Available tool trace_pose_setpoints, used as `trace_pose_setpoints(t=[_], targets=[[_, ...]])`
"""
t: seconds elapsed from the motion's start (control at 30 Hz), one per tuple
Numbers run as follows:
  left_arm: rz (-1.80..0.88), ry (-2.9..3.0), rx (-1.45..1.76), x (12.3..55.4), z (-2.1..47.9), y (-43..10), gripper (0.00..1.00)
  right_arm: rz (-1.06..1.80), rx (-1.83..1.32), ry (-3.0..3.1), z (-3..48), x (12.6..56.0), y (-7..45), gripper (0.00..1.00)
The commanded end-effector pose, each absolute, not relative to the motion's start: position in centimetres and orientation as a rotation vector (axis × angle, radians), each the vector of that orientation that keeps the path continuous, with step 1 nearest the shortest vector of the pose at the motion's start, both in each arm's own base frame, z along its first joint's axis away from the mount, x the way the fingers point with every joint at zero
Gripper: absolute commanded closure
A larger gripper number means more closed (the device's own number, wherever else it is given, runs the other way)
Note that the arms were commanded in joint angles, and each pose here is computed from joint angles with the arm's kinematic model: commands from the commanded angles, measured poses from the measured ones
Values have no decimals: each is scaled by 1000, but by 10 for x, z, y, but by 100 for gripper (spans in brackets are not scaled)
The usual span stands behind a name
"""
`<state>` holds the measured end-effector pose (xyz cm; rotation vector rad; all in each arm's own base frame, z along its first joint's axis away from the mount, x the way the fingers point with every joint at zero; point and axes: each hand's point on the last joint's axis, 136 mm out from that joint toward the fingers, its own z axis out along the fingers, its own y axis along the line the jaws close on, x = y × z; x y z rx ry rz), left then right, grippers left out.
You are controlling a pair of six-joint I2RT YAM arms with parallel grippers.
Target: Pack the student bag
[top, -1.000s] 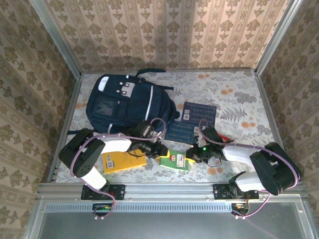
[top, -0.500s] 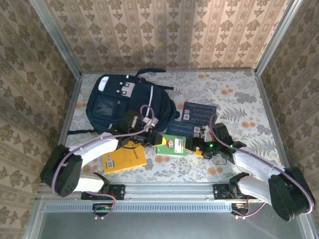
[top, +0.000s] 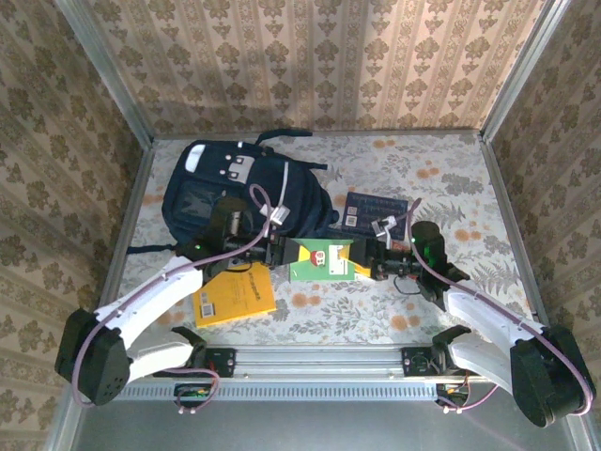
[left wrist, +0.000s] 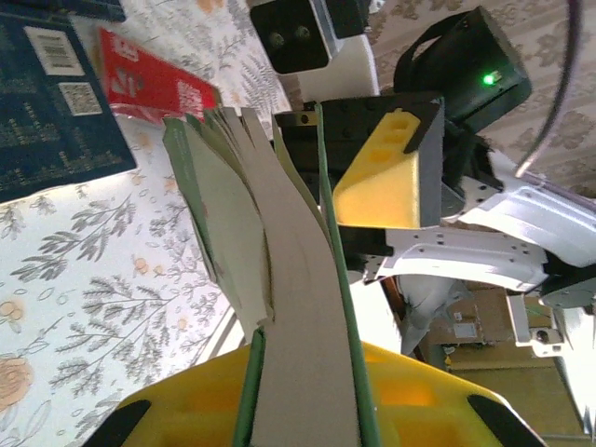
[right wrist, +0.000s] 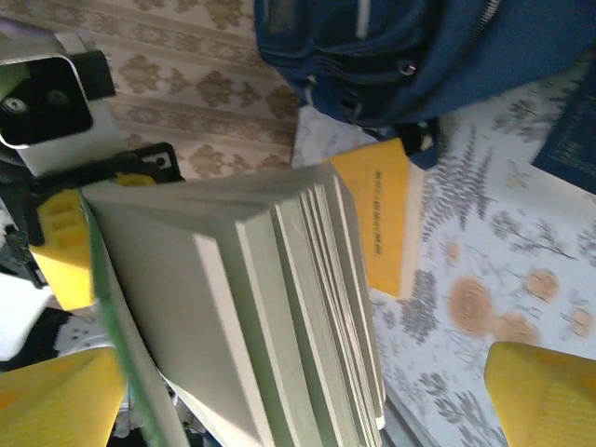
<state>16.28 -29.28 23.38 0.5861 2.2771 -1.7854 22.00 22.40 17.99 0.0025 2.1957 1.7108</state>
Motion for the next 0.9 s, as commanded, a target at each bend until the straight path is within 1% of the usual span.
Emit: trace_pose_setpoints(t=[0.0, 0.27, 0.5, 0.87], targets=[[-1847, 2141, 657, 157, 276, -294, 100, 1803, -100, 2076, 214, 213, 233, 0], [-1860, 2078, 694, 149, 298, -302, 100, 1867, -192, 2023, 233, 198, 252, 0], [-1851, 2088, 689, 152, 295, -305, 100, 1885, -216, 1924, 257, 189, 250, 0], [-1807, 2126, 648, 162, 283, -298, 100, 1854, -182, 1937, 255, 184, 243, 15]])
